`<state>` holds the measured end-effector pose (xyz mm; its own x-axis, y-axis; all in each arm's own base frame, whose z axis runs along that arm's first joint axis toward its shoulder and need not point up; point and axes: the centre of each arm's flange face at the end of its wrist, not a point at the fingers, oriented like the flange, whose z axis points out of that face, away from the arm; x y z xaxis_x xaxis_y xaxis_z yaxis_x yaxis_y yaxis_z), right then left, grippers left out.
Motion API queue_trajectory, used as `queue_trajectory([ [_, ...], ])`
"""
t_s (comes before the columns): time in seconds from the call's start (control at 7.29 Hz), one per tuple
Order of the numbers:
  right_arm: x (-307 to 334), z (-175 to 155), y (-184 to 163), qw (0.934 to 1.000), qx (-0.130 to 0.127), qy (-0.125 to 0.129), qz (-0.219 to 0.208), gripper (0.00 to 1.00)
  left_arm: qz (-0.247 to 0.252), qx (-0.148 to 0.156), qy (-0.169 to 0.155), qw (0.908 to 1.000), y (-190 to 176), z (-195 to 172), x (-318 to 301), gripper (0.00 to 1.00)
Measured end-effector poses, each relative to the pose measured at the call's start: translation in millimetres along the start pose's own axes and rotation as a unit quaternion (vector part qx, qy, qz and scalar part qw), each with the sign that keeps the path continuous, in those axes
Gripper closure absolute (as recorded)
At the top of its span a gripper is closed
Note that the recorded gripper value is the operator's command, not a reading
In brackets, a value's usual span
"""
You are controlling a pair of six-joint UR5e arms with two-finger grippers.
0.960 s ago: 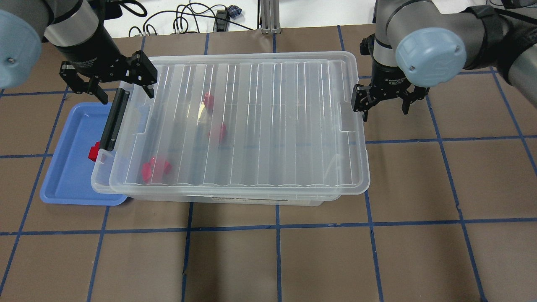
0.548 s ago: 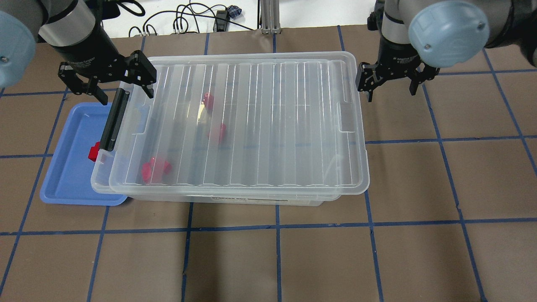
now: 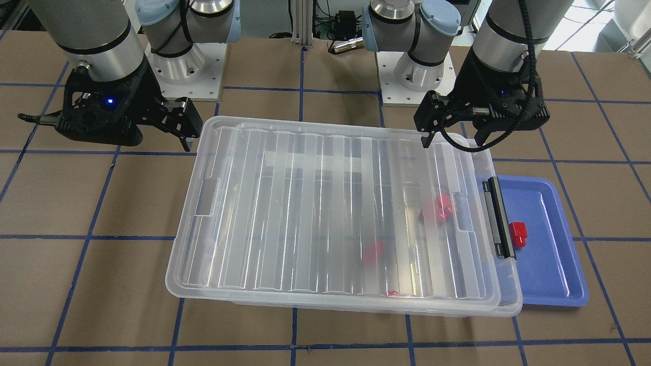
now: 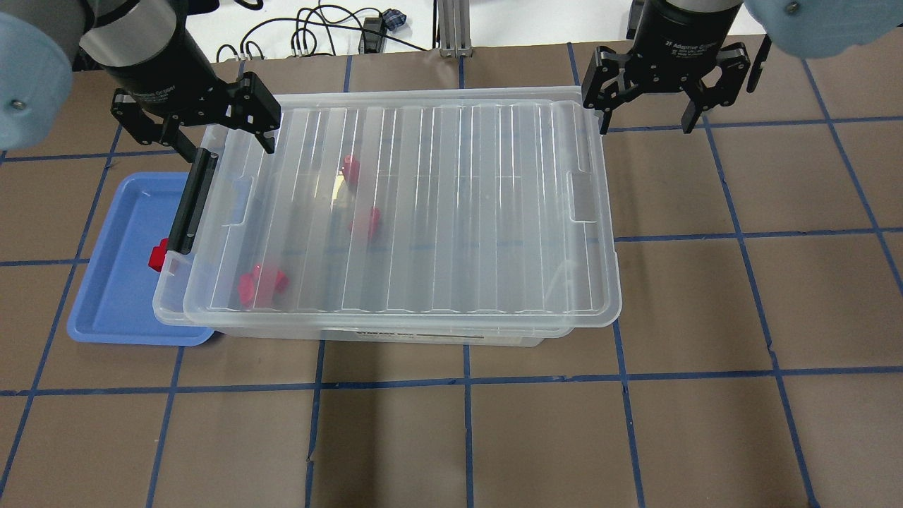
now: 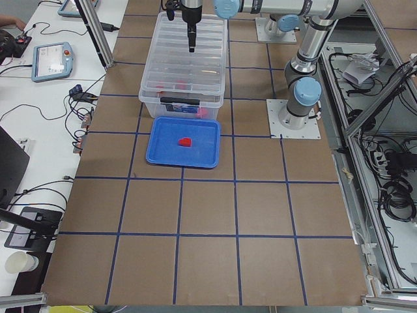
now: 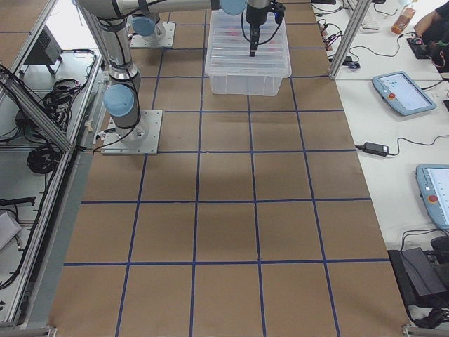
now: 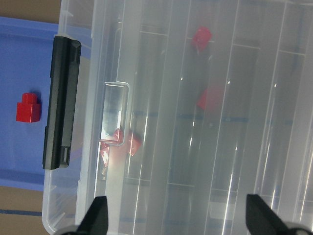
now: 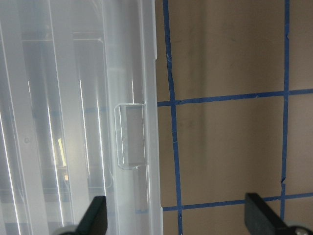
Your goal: Place red block in blue tray from box
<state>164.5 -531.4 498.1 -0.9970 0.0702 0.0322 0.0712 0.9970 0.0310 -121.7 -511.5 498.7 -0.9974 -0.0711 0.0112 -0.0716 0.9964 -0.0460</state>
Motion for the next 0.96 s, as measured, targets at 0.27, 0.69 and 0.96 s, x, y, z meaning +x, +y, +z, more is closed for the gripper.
queue_trajectory([
  [0.27,-2.0,4.9,0.4,1.0000,-0.003,-0.002,-0.003,0.00,0.000,-0.001,0.001,1.0000,0.7,-0.8,1.8,0.00],
  [0.69,-2.1,0.9,1.1,1.0000,0.003,-0.003,-0.004,0.00,0.001,-0.004,0.000,1.0000,3.5,1.1,3.2,0.00],
  [0.96,-0.9,-0.2,3.3,1.0000,0.003,0.001,-0.005,0.00,0.004,-0.021,-0.001,0.9998,6.2,5.3,3.4,0.00],
])
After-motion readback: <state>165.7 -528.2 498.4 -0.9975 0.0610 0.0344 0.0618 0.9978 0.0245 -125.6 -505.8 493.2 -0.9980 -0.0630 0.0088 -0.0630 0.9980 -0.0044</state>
